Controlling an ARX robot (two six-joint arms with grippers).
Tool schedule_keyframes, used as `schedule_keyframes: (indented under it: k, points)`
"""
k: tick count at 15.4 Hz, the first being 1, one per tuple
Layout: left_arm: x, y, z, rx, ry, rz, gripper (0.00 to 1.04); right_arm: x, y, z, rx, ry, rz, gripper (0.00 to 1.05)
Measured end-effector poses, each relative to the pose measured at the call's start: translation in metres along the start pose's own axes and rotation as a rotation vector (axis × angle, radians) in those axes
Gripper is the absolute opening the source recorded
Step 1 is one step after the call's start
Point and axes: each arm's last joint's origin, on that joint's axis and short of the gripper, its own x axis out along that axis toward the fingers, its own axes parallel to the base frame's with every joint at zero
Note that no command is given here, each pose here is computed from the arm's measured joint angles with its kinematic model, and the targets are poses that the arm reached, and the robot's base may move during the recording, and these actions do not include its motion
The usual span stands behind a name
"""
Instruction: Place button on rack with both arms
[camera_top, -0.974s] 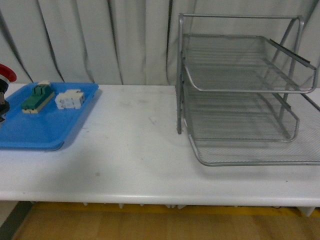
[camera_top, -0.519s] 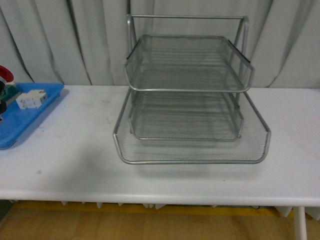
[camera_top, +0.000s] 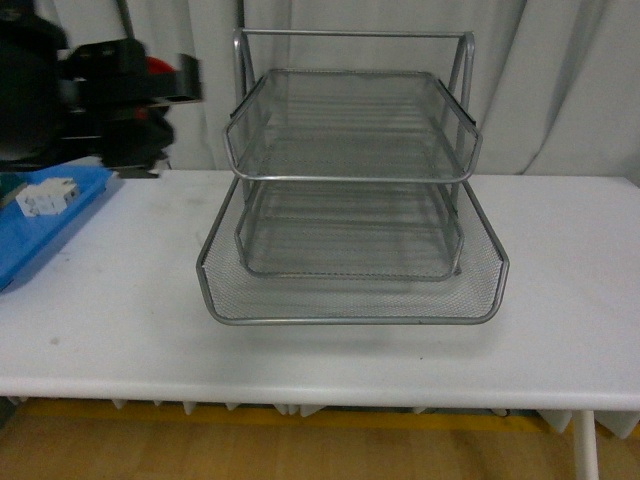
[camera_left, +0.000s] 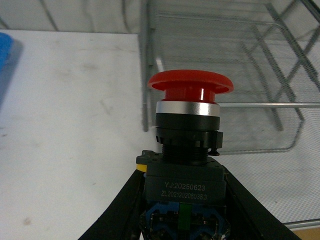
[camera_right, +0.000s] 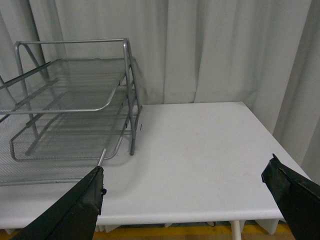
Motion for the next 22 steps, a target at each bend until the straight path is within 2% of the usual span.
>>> schedule_keyframes:
  k: [3,7,9,16,18,22]
  points:
    - [0.030,-0.039,-0.007,0.056,0.077,-0.094,0.36,0.000,0.000,0.000,0.000,0.000,0.000,0.98]
    - [0.041,-0.073,-0.032,0.129,0.164,-0.184,0.36,0.000,0.000,0.000,0.000,0.000,0.000,0.98]
    - [0.046,-0.084,-0.038,0.153,0.187,-0.207,0.36,0.000,0.000,0.000,0.000,0.000,0.000,0.98]
    - [0.091,-0.096,-0.031,0.195,0.269,-0.183,0.36,0.000,0.000,0.000,0.000,0.000,0.000,0.98]
    - [0.125,-0.103,-0.026,0.200,0.342,-0.170,0.36,0.000,0.000,0.000,0.000,0.000,0.000,0.98]
    - [0.151,-0.102,-0.025,0.198,0.392,-0.140,0.36,0.000,0.000,0.000,0.000,0.000,0.000,0.98]
